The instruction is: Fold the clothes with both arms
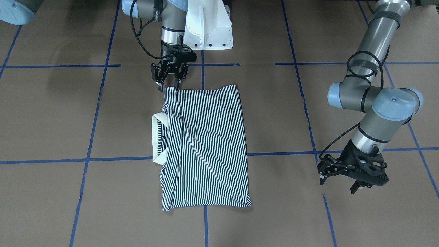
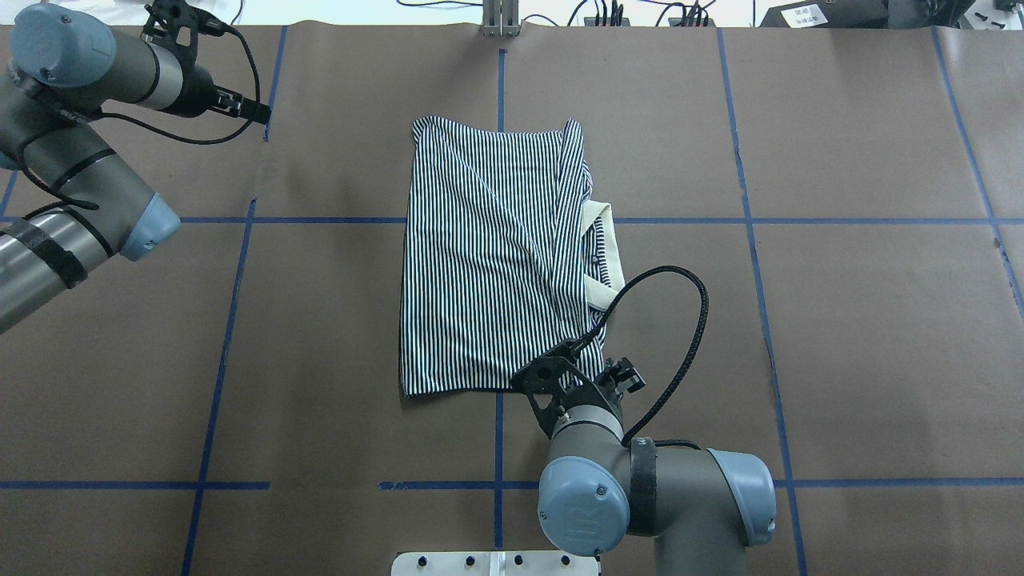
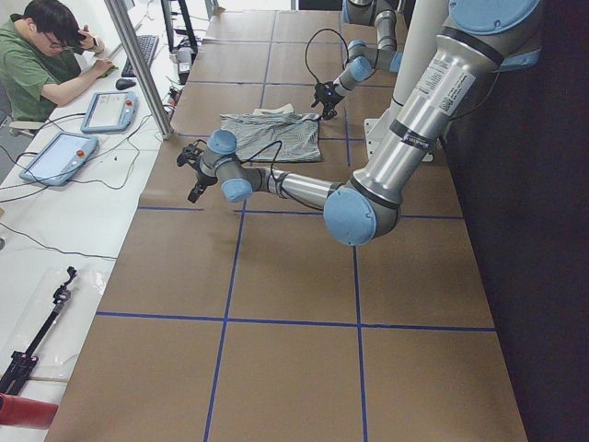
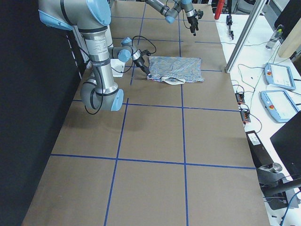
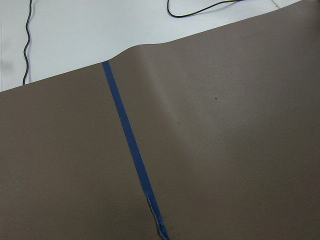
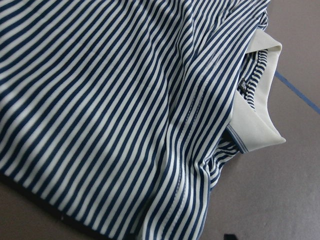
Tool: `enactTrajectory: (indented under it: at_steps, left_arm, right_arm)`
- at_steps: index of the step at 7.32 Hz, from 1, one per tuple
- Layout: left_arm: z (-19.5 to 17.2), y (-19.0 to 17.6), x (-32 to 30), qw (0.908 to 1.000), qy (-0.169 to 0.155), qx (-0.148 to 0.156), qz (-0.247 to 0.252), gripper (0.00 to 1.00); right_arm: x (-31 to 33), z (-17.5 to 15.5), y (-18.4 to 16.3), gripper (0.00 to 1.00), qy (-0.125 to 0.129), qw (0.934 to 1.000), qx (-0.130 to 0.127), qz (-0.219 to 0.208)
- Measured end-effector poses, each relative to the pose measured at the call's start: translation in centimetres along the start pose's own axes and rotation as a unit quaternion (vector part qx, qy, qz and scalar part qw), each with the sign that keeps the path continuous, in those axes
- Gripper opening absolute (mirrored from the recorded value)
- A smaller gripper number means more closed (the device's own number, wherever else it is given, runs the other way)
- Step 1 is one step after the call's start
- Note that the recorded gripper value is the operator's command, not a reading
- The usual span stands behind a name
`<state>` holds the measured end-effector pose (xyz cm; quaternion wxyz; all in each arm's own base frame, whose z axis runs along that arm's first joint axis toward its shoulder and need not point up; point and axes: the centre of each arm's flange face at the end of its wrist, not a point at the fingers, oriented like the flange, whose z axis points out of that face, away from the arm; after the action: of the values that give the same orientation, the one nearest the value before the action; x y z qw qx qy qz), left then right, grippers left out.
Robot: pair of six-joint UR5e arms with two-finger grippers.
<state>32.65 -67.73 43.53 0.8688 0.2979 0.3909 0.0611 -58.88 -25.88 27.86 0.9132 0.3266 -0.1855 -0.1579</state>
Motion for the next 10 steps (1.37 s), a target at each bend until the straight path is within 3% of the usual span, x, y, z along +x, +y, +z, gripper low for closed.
enactTrajectory:
  at_steps: [3, 5, 8, 10]
  left_arm:
    - [0.1, 0.1, -0.1, 1.0, 0.0, -0.001, -0.001, 1.0]
    - [0.1, 0.1, -0.1, 1.0, -0.001, -0.002, -0.001, 1.0]
    - [0.2, 0.1, -0.1, 1.0, -0.001, -0.002, -0.001, 1.0]
    - [0.1, 0.1, -0.1, 1.0, -0.001, -0.002, -0.001, 1.0]
  right_arm:
    - [-0.2, 0.0, -0.2, 0.65, 0.001, 1.0, 0.003, 0.0]
    - [-1.0, 0.4, -0.6, 0.57, 0.004, 1.0, 0.004, -0.001]
    - [-1.5, 0.5, -0.4, 0.54, 0.004, 1.0, 0.002, -0.004]
    - [-1.7, 0.4, -0.1, 0.29, 0.003, 1.0, 0.001, -0.006]
